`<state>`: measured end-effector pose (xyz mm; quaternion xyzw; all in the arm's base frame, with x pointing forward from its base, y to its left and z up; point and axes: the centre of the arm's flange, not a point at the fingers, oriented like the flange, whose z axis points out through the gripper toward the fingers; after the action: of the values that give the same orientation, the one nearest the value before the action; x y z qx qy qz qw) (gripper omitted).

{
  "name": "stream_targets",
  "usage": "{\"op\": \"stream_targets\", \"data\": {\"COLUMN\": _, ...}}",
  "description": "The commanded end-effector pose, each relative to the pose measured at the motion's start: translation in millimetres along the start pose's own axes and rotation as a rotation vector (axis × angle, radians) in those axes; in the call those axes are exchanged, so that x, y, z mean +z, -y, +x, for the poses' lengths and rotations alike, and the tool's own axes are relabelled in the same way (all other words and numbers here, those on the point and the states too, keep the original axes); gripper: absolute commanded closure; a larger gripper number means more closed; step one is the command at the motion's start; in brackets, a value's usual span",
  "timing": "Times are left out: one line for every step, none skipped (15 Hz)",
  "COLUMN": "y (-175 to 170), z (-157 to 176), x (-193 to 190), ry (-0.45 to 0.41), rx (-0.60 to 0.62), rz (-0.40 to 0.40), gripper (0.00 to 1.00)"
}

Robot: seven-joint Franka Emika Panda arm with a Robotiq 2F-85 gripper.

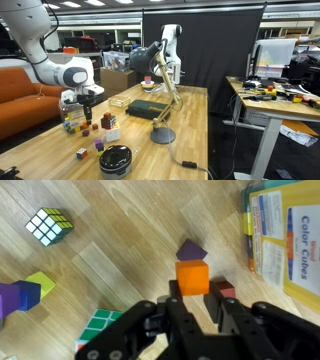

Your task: Stack the orange cube on the Rubik's cube

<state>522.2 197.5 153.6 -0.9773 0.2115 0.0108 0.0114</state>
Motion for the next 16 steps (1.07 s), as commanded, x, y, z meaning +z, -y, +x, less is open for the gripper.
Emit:
{"op": "stream_targets", "data": {"y": -12, "z": -8, "x": -37, "ry": -0.071, "rx": 0.050, "rz": -0.019, "gripper": 0.93}}
{"op": "stream_targets", "data": {"y": -13, "z": -6, "x": -47, "ry": -0.096, "rx": 0.077, "rz": -0.008, "gripper": 0.93}}
{"op": "stream_targets", "data": {"y": -15, "z": -2, "x": -61, "ry": -0.122, "rx": 0.109, "rz": 0.002, "gripper": 0.93}}
{"op": "stream_targets", "data": {"y": -17, "z": 1, "x": -73, "ry": -0.150, "rx": 0.140, "rz": 0.010, "gripper": 0.93}}
{"op": "stream_targets", "data": {"y": -18, "z": 5, "x": -84, "ry": -0.172, "rx": 0.164, "rz": 0.010, "gripper": 0.93}}
{"op": "stream_targets", "data": {"y": -19, "z": 7, "x": -93, "ry": -0.185, "rx": 0.184, "rz": 0.012, "gripper": 0.93}}
{"op": "stream_targets", "data": {"y": -14, "z": 17, "x": -82, "ry": -0.161, "rx": 0.148, "rz": 0.022, "gripper": 0.71}}
{"op": "stream_targets", "data": {"y": -15, "z": 17, "x": -89, "ry": -0.174, "rx": 0.166, "rz": 0.026, "gripper": 0.71}}
{"op": "stream_targets", "data": {"y": -16, "z": 16, "x": -91, "ry": -0.176, "rx": 0.173, "rz": 0.027, "gripper": 0.71}}
{"op": "stream_targets", "data": {"y": -17, "z": 15, "x": -90, "ry": -0.173, "rx": 0.176, "rz": 0.025, "gripper": 0.71}}
{"op": "stream_targets", "data": {"y": -17, "z": 14, "x": -89, "ry": -0.171, "rx": 0.176, "rz": 0.023, "gripper": 0.71}}
{"op": "stream_targets", "data": {"y": -17, "z": 13, "x": -88, "ry": -0.170, "rx": 0.176, "rz": 0.022, "gripper": 0.71}}
{"op": "stream_targets", "data": {"y": -18, "z": 13, "x": -88, "ry": -0.170, "rx": 0.177, "rz": 0.022, "gripper": 0.71}}
{"op": "stream_targets", "data": {"y": -18, "z": 13, "x": -88, "ry": -0.170, "rx": 0.177, "rz": 0.022, "gripper": 0.71}}
{"op": "stream_targets", "data": {"y": -18, "z": 13, "x": -88, "ry": -0.170, "rx": 0.177, "rz": 0.022, "gripper": 0.93}}
{"op": "stream_targets", "data": {"y": -17, "z": 15, "x": -91, "ry": -0.175, "rx": 0.191, "rz": 0.031, "gripper": 0.93}}
